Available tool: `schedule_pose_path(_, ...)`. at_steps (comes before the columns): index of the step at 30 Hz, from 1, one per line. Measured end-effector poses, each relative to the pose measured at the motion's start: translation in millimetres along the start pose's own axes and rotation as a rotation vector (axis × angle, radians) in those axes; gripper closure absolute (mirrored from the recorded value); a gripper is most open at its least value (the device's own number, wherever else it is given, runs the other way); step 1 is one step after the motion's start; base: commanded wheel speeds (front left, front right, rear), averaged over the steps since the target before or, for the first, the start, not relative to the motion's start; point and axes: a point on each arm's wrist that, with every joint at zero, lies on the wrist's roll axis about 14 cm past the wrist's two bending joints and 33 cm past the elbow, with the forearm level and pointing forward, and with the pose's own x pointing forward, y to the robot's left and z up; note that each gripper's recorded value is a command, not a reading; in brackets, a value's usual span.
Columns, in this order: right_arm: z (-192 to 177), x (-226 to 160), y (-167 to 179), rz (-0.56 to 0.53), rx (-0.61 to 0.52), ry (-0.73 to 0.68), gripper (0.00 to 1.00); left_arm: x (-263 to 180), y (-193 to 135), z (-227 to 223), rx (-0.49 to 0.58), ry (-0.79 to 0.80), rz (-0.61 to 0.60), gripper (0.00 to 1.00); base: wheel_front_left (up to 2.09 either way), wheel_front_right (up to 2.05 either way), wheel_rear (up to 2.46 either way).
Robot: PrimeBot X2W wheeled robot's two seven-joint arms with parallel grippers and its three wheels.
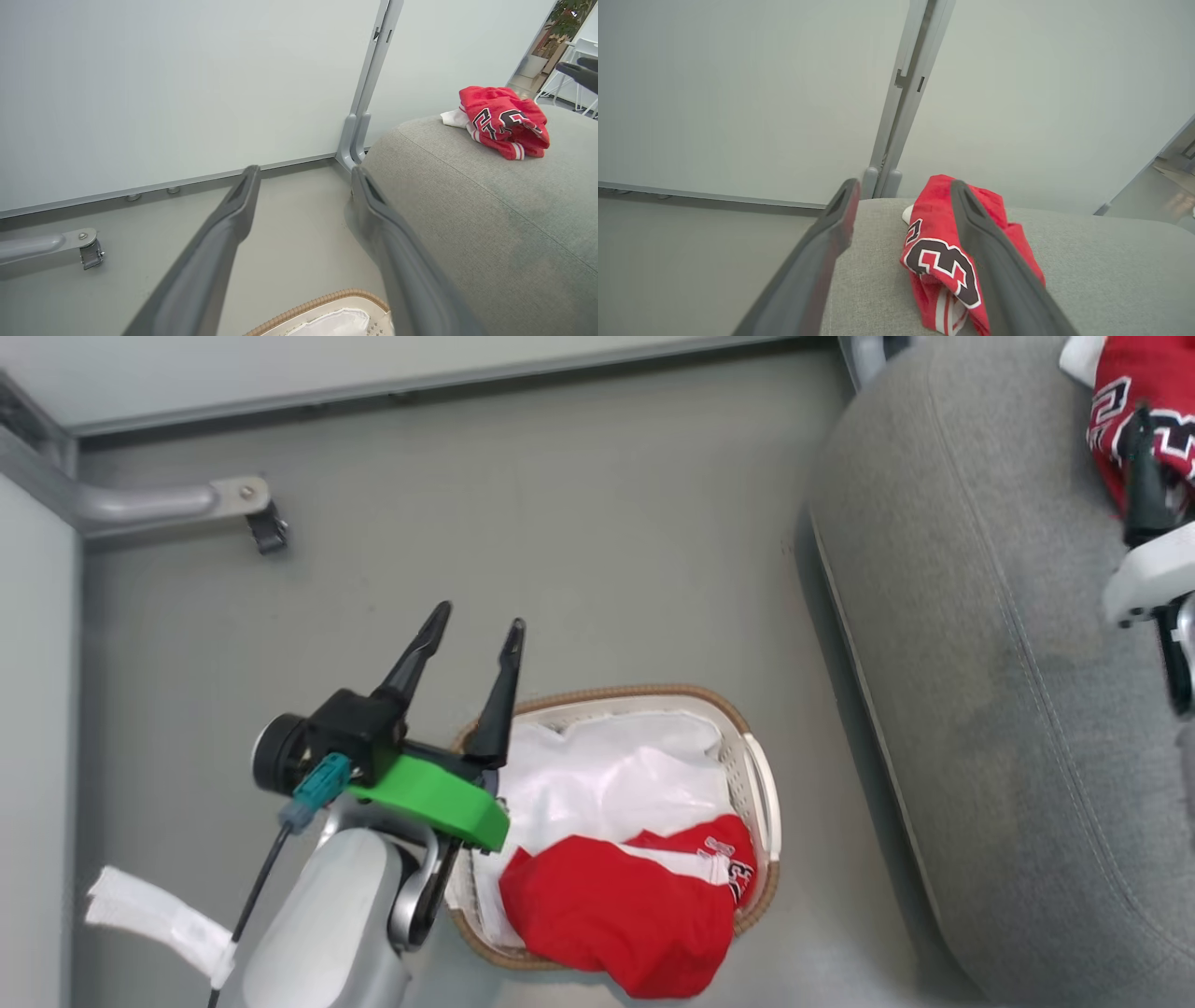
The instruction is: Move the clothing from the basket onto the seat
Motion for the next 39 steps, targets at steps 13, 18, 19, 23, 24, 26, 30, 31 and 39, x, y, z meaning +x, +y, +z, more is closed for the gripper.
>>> schedule_pose_path(13,31.6,-49.6,104.5,0.142,0.265,-0.084,0.0,-90.0,69.9,32.0,-0.019,-0.098,0.342,0.0,0.0,0.0,0.0)
schedule_pose_path(18,23.1,-78.0,123.9,0.158,0.334,-0.058,0.0,-120.2,78.6,22.5,-0.04,-0.085,0.421,0.0,0.0,0.0,0.0)
schedule_pose_path(19,21.0,-83.3,126.1,0.158,0.348,-0.051,0.0,-125.3,80.0,20.7,-0.044,-0.082,0.433,0.0,0.0,0.0,0.0)
schedule_pose_path(23,10.6,-103.8,133.4,0.175,0.367,-0.02,0.0,-140.7,81.1,13.1,-0.055,-0.066,0.462,0.0,0.0,0.0,0.0)
schedule_pose_path(24,7.6,-108.1,135.7,0.178,0.385,-0.01,0.0,-142.0,80.4,12.7,-0.056,-0.066,0.463,0.0,0.0,0.0,0.0)
schedule_pose_path(26,3.3,-118.3,143.1,0.198,0.401,0.007,0.0,-145.9,78.5,10.8,-0.059,-0.062,0.464,0.0,0.0,0.0,0.0)
schedule_pose_path(30,2.3,-131.6,156.4,0.239,0.407,0.018,0.0,-149.8,76.2,10.2,-0.069,-0.065,0.467,0.0,0.0,0.0,0.0)
schedule_pose_path(31,3.1,-133.3,156.7,0.241,0.408,0.016,0.0,-150.3,75.4,10.4,-0.069,-0.066,0.466,0.0,0.0,0.0,0.0)
schedule_pose_path(39,7.3,-143.7,158.2,0.253,0.405,0.007,0.0,-153.9,70.4,7.8,-0.084,-0.064,0.467,0.0,0.0,0.0,0.0)
